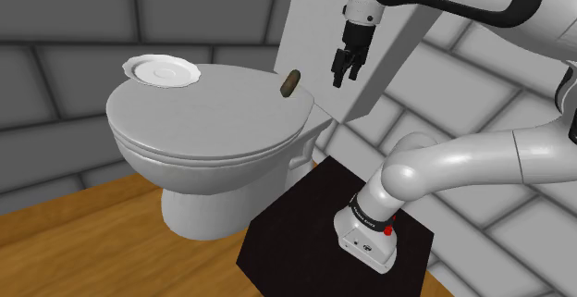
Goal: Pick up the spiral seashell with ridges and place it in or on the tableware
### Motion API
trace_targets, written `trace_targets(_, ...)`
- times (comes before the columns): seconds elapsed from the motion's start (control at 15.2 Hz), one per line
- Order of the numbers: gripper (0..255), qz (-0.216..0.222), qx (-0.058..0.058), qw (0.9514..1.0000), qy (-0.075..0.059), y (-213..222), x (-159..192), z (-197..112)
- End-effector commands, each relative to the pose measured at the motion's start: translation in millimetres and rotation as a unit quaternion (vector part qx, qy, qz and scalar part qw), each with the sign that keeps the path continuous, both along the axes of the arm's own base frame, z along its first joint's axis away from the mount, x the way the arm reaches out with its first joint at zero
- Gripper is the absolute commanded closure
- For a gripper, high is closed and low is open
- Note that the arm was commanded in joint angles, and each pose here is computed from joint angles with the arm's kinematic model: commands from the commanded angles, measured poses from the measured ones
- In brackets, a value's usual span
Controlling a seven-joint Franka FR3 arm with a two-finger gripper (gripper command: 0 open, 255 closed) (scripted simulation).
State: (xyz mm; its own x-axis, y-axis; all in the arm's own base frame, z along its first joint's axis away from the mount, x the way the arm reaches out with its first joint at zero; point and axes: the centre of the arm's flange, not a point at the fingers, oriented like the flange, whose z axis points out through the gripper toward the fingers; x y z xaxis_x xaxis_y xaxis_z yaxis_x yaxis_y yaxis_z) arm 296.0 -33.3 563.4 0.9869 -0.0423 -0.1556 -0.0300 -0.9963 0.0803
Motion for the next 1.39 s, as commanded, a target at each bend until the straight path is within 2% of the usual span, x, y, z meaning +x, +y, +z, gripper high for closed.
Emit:
trace_targets(0.0, 0, 0.000, 0.000, 1.0000, 0.000, 0.0, 0.0, 0.0)
trace_targets(0.07, 0, -0.033, 0.007, 0.9994, -0.009, -0.1, 9.6, -4.4)
trace_targets(0.2, 0, -0.098, 0.022, 0.9946, -0.026, -2.0, 29.0, -12.7)
trace_targets(0.33, 0, -0.163, 0.036, 0.9850, -0.043, -6.1, 48.2, -20.5)
trace_targets(0.46, 0, -0.227, 0.050, 0.9706, -0.061, -12.6, 67.0, -27.7)
trace_targets(0.53, 0, -0.259, 0.057, 0.9617, -0.069, -16.7, 76.2, -31.1)
trace_targets(0.66, 0, -0.322, 0.071, 0.9403, -0.086, -26.5, 93.8, -37.7)
trace_targets(0.79, 0, -0.382, 0.085, 0.9144, -0.102, -38.3, 110.1, -44.1)
trace_targets(0.92, 0, -0.441, 0.098, 0.8841, -0.118, -51.9, 125.1, -50.2)
trace_targets(0.99, 0, -0.444, 0.098, 0.8826, -0.118, -52.6, 125.7, -50.5)
trace_targets(1.32, 0, -0.444, 0.098, 0.8826, -0.118, -48.6, 129.5, -76.3)
